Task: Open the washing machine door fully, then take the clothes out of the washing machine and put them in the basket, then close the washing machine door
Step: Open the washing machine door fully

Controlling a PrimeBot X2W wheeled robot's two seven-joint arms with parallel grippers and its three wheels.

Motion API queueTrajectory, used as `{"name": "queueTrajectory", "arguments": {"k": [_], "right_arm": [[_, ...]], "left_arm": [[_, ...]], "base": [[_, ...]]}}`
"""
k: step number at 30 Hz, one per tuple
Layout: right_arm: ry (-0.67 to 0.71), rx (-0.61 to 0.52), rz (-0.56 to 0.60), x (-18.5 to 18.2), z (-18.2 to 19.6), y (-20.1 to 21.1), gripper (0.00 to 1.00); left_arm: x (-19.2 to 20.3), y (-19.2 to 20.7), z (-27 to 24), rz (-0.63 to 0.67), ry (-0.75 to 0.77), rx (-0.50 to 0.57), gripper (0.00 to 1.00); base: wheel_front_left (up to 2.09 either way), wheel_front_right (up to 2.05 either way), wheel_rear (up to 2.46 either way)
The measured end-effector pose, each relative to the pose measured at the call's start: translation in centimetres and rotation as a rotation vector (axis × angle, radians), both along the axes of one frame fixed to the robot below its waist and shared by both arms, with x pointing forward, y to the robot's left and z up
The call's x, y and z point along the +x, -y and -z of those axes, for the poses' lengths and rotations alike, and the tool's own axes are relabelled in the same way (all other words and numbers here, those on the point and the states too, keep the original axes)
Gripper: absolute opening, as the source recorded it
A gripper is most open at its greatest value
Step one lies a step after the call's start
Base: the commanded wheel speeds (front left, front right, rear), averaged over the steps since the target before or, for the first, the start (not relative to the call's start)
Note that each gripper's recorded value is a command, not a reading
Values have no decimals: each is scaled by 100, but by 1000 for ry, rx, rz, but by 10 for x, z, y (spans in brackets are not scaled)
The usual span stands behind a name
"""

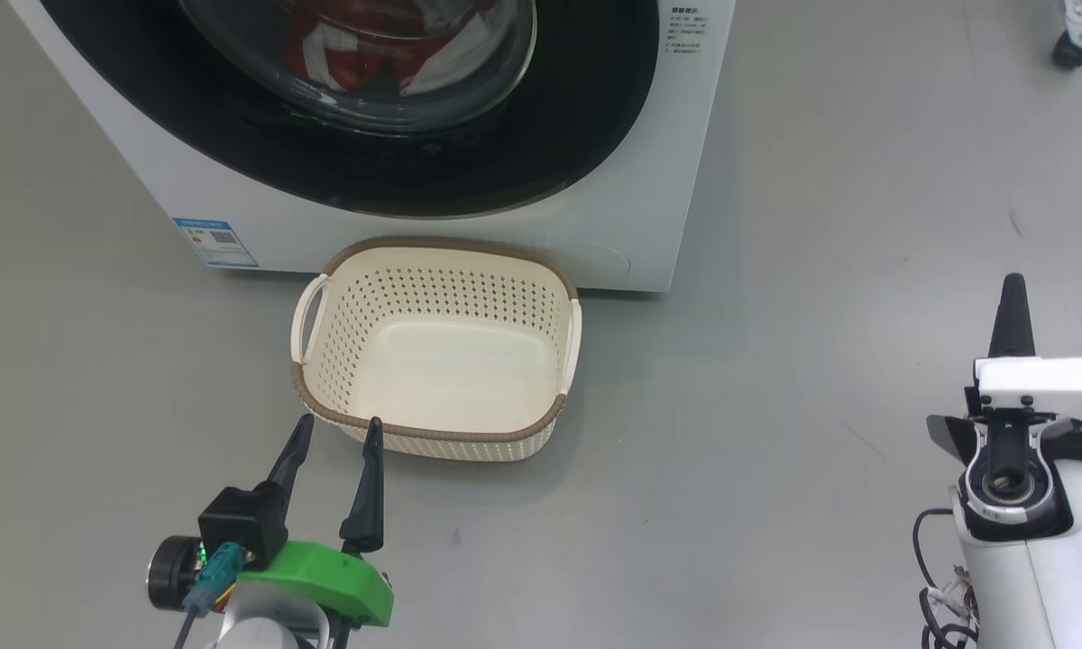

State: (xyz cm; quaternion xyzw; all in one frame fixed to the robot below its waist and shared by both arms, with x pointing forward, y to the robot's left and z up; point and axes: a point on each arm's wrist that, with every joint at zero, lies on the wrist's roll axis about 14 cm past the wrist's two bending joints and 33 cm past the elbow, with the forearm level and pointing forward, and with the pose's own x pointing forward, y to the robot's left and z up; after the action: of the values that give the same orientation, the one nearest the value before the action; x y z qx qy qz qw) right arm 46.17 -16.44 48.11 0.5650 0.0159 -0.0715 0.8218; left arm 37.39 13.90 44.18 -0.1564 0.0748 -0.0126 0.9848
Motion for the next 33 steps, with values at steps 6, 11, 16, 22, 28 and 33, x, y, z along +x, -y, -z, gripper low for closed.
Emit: {"name": "queueTrajectory", "arguments": {"k": [6,11,16,22,28,33], "right_arm": [[29,-8,-94,36,-13,-22,0],[65,22,-159,68,-28,-35,0],[69,63,-239,95,-34,-53,0],[93,154,-354,129,-48,-86,0],[71,217,-423,152,-42,-111,0],[45,235,-486,167,-34,-131,0]], "left_arm": [[12,0,-3,2,13,-5,100],[16,-3,2,-7,-3,-10,100],[18,-8,13,-30,-37,-34,100],[22,-15,23,-49,-65,-37,100],[25,-22,33,-74,-95,-46,100],[26,-32,37,-107,-109,-54,100]], "base": [[0,0,0],[0,0,0],[0,0,0],[0,0,0],[0,0,0],[0,0,0]]}}
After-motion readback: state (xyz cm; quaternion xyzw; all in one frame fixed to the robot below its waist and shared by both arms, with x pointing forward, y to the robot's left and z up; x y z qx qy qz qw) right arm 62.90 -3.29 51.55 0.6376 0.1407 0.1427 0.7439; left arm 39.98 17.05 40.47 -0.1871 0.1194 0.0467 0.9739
